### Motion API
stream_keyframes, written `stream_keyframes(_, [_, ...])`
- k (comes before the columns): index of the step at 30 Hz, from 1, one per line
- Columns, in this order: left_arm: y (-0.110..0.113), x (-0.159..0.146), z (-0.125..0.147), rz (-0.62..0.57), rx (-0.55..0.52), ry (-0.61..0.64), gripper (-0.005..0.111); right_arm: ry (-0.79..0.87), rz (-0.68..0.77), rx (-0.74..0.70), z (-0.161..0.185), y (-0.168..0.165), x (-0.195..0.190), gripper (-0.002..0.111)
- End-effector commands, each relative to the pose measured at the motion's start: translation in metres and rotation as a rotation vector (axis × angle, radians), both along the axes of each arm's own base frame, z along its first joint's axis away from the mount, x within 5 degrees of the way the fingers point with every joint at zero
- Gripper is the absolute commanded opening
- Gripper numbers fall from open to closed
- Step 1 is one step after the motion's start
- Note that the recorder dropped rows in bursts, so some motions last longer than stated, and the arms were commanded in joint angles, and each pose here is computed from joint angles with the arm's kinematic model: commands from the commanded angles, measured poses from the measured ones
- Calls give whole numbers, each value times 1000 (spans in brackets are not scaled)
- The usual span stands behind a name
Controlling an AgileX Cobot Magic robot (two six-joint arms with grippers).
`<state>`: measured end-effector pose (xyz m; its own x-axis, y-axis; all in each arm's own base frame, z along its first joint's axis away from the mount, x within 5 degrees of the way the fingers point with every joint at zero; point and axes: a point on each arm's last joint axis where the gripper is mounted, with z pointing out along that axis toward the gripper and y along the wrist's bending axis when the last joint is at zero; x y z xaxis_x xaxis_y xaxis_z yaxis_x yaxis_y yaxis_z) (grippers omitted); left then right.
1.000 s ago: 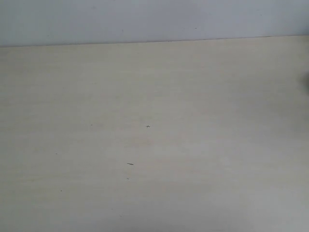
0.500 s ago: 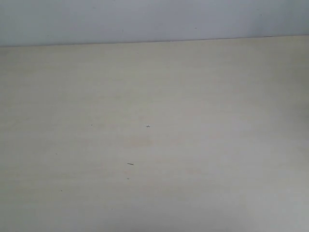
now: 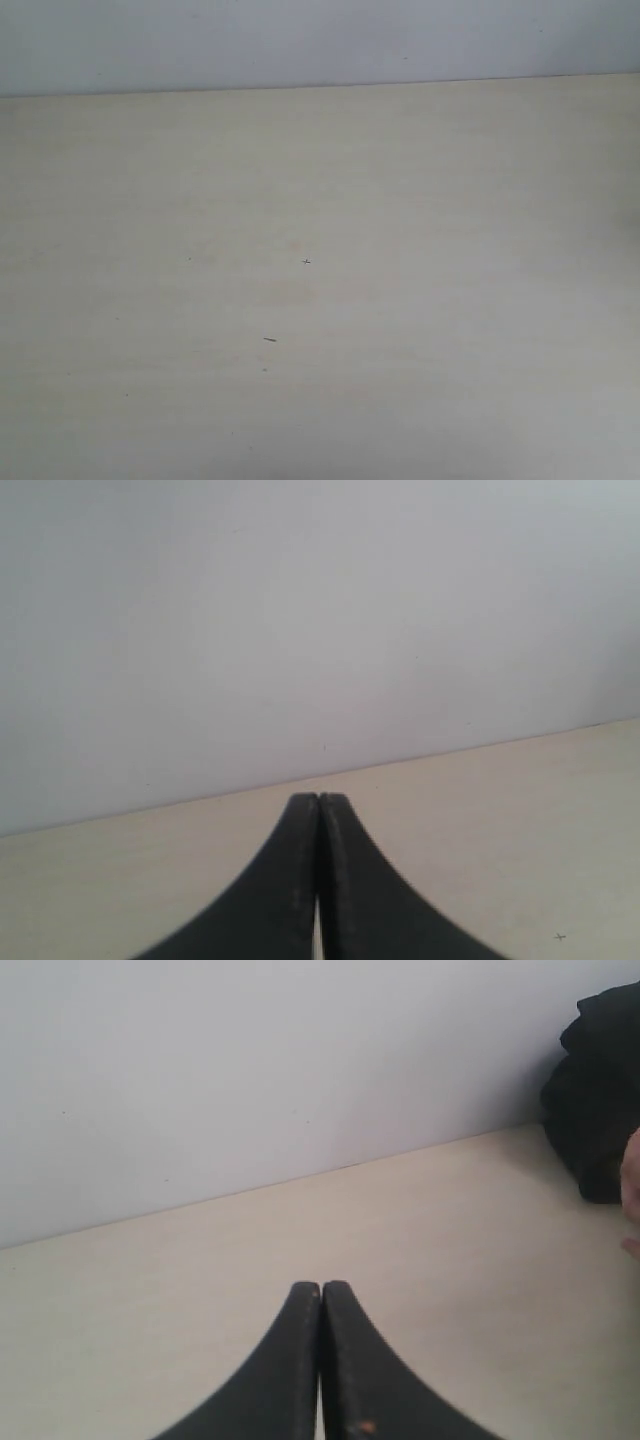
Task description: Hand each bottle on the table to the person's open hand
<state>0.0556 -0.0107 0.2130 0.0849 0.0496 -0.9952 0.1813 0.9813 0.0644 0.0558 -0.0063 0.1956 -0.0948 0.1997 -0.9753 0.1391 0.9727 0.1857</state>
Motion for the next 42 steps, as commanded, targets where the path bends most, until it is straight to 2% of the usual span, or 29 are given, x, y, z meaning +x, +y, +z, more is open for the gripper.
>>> stream_keyframes(1, [0,0,-1,3,1,0,0,-6,-2,-2,-1,0,0,0])
stream_keyframes(5, [1,0,-3,13,51,7,0,-6,-2,-2,-1,0,0,0])
stream_keyframes(11, [1,0,-3,9,-7,18,0,-6,-2,-2,-1,0,0,0])
stream_keyframes(42, [1,0,-3,10,2,16,0,-6,9,-2,-1,1,0,0])
